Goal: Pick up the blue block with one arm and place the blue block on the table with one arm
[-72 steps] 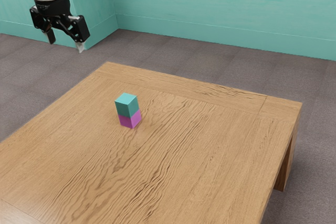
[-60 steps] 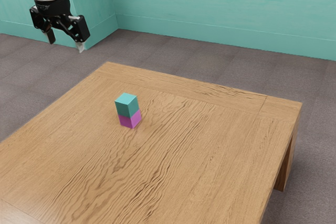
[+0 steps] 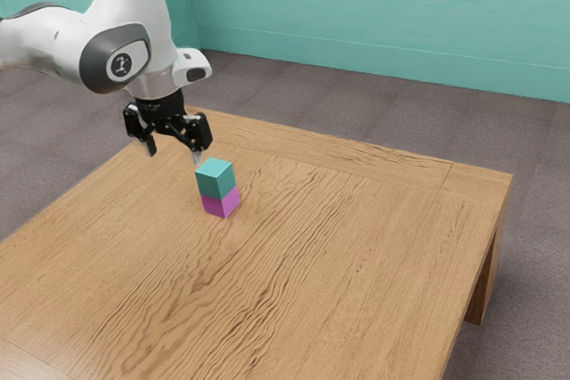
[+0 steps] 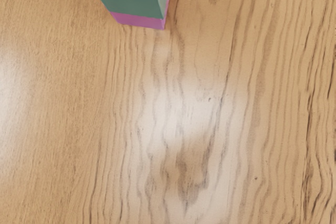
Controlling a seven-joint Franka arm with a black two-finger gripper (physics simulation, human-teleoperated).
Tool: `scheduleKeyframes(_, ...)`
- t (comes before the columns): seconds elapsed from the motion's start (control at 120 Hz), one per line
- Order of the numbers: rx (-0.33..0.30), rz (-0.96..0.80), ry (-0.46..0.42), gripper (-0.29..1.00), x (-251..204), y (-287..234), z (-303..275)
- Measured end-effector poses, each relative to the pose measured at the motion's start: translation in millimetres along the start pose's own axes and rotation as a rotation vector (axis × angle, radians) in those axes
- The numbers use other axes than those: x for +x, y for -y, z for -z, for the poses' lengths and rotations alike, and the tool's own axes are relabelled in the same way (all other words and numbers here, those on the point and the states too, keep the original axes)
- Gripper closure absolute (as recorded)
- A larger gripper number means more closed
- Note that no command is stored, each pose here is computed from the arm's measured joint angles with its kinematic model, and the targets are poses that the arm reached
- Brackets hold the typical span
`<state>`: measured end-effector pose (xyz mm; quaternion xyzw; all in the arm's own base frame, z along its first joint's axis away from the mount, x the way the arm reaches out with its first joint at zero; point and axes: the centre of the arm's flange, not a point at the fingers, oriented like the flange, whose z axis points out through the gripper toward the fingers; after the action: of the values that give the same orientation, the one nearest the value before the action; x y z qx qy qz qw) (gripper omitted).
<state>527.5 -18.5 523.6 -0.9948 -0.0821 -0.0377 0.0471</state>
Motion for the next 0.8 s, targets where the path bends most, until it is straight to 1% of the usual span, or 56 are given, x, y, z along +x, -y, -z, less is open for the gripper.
scheduleKeyframes(0.15, -0.034, 0.046, -0.016, 0.00, 16.8, -7.4, -32.8)
scheduleKeyframes(0.258, -0.053, 0.077, -0.023, 0.00, 20.2, -9.6, -46.6)
scheduleKeyframes(0.383, -0.057, 0.088, -0.023, 0.00, 24.6, -10.5, -64.7)
scheduleKeyframes(0.517, -0.061, 0.065, -0.035, 0.00, 30.8, -10.7, -84.5)
scheduleKeyframes(0.575, -0.062, 0.050, -0.027, 0.00, 36.3, -10.7, -98.4)
scheduleKeyframes(0.667, -0.063, 0.052, -0.021, 0.00, 47.5, 3.1, -115.5)
scheduleKeyframes(0.742, -0.062, 0.067, -0.028, 0.00, 54.8, 24.8, -119.8)
scheduleKeyframes(0.8, -0.059, 0.061, -0.034, 0.00, 59.1, 32.4, -121.6)
